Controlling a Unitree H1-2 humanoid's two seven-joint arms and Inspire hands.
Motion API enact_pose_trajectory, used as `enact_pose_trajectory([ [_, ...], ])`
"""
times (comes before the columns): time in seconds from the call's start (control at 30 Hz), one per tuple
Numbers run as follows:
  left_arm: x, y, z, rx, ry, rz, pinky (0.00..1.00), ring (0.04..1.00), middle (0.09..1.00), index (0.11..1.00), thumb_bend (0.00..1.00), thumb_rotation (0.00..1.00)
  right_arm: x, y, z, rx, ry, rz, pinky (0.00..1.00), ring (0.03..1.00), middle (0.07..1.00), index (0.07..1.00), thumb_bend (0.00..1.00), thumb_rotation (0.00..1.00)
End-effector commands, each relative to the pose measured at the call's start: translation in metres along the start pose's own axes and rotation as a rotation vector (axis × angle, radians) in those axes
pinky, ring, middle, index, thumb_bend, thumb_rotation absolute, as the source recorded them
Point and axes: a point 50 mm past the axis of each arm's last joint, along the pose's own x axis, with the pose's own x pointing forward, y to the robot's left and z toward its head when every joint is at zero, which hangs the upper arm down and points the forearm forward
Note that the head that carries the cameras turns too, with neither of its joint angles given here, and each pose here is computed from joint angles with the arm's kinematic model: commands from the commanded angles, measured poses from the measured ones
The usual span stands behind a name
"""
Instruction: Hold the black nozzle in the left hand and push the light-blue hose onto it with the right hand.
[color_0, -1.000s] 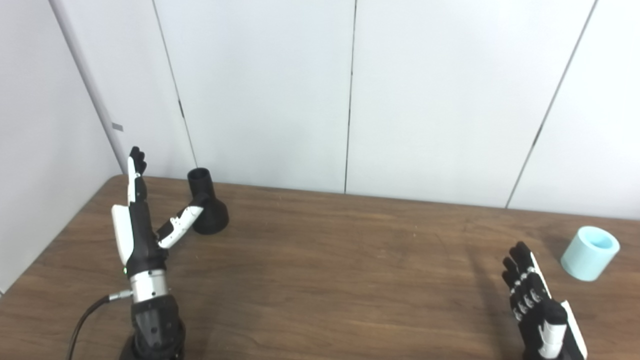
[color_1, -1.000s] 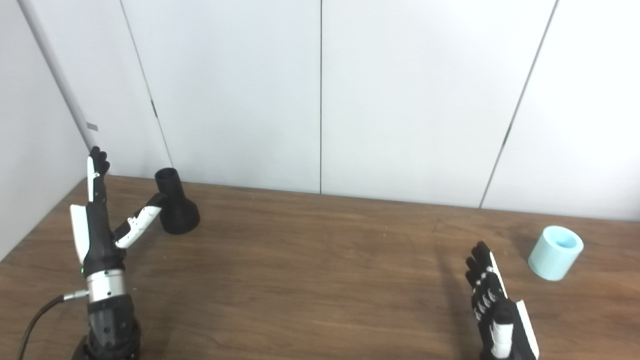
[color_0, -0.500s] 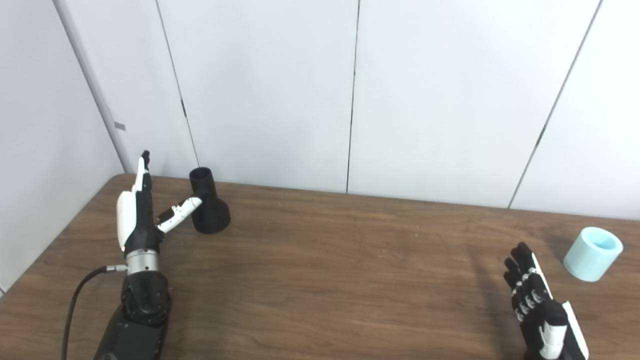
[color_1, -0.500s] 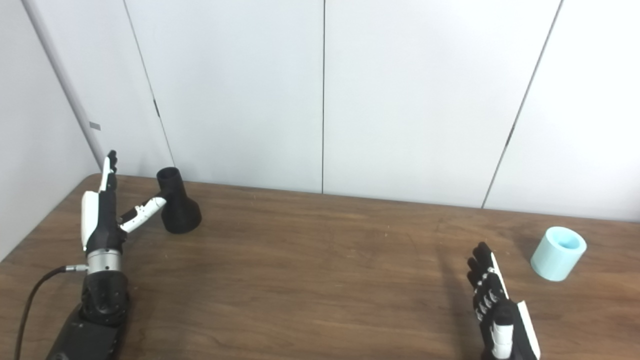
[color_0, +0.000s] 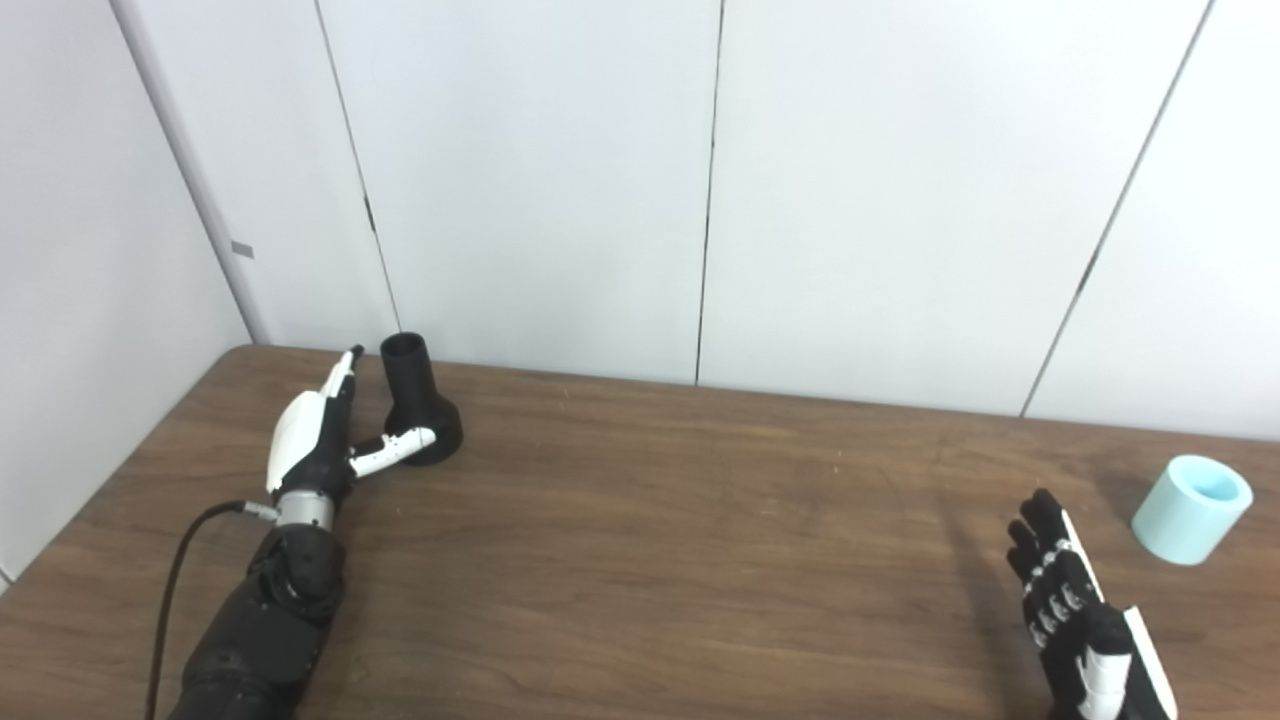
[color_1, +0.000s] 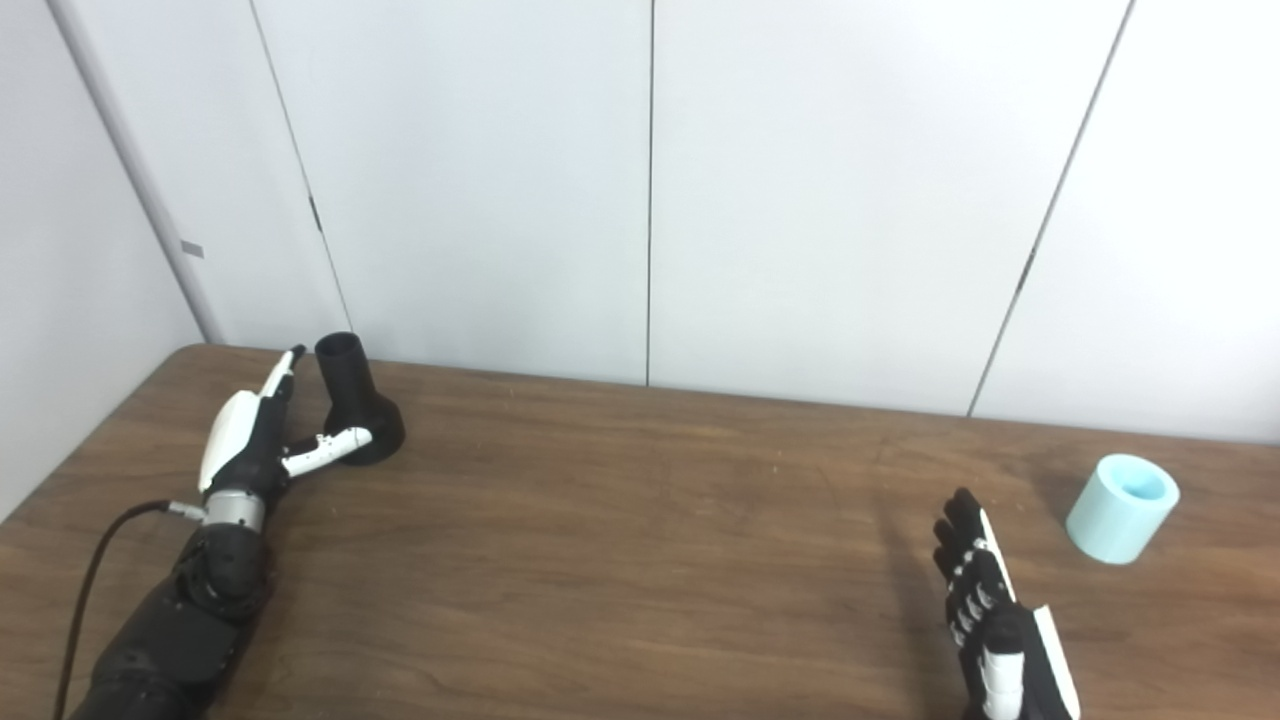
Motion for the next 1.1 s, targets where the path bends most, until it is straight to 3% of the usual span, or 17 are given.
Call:
enact_pose_trajectory([
  [0.0,0.019,0.023,0.012,0.024,-0.024,0.034,0.99,0.990,0.993,0.902,0.93,0.56,-0.017,0.005,-0.015,0.028,0.065,-0.015,1.00,1.000,1.000,1.000,0.78,1.00],
  [0.17,0.024,0.026,0.014,0.034,-0.015,0.027,0.99,0.987,0.984,0.872,0.93,0.56,-0.018,0.006,-0.014,0.027,0.066,-0.016,1.00,1.000,1.000,1.000,0.78,1.00],
  [0.33,0.028,0.028,0.017,0.057,-0.024,0.039,0.91,0.905,0.925,0.823,0.93,0.56,-0.018,0.007,-0.013,0.025,0.067,-0.014,1.00,1.000,1.000,1.000,0.78,1.00],
  [0.4,0.029,0.028,0.018,0.047,-0.029,0.053,0.78,0.801,0.845,0.779,0.92,0.55,-0.018,0.007,-0.012,0.023,0.067,-0.013,1.00,1.000,1.000,1.000,0.78,1.00],
  [0.43,0.030,0.029,0.019,0.039,-0.032,0.062,0.72,0.740,0.764,0.729,0.91,0.53,-0.019,0.007,-0.012,0.023,0.067,-0.012,1.00,1.000,1.000,1.000,0.78,1.00],
  [0.53,0.030,0.028,0.020,0.013,-0.036,0.082,0.63,0.648,0.640,0.647,0.88,0.51,-0.019,0.007,-0.011,0.022,0.068,-0.012,1.00,1.000,1.000,1.000,0.78,1.00],
  [0.57,0.030,0.027,0.021,-0.011,-0.036,0.091,0.62,0.635,0.623,0.635,0.88,0.50,-0.019,0.007,-0.011,0.023,0.070,-0.012,1.00,1.000,1.000,1.000,0.78,1.00],
  [0.6,0.030,0.026,0.021,-0.028,-0.036,0.097,0.54,0.565,0.571,0.593,0.85,0.46,-0.019,0.007,-0.011,0.023,0.070,-0.012,1.00,1.000,1.000,1.000,0.78,1.00],
  [0.67,0.029,0.022,0.022,-0.099,-0.023,0.107,0.45,0.523,0.550,0.567,0.84,0.42,-0.019,0.007,-0.010,0.023,0.072,-0.010,1.00,1.000,1.000,1.000,0.78,1.00],
  [0.87,0.028,0.013,0.026,-0.189,-0.018,0.094,0.43,0.507,0.509,0.503,0.80,0.33,-0.019,0.007,-0.009,0.021,0.078,-0.007,1.00,1.000,1.000,1.000,0.78,1.00],
  [1.07,0.027,0.009,0.031,-0.229,-0.026,0.029,0.39,0.470,0.505,0.509,0.82,0.33,-0.020,0.007,-0.006,0.016,0.083,-0.007,1.00,1.000,1.000,1.000,0.78,1.00],
])
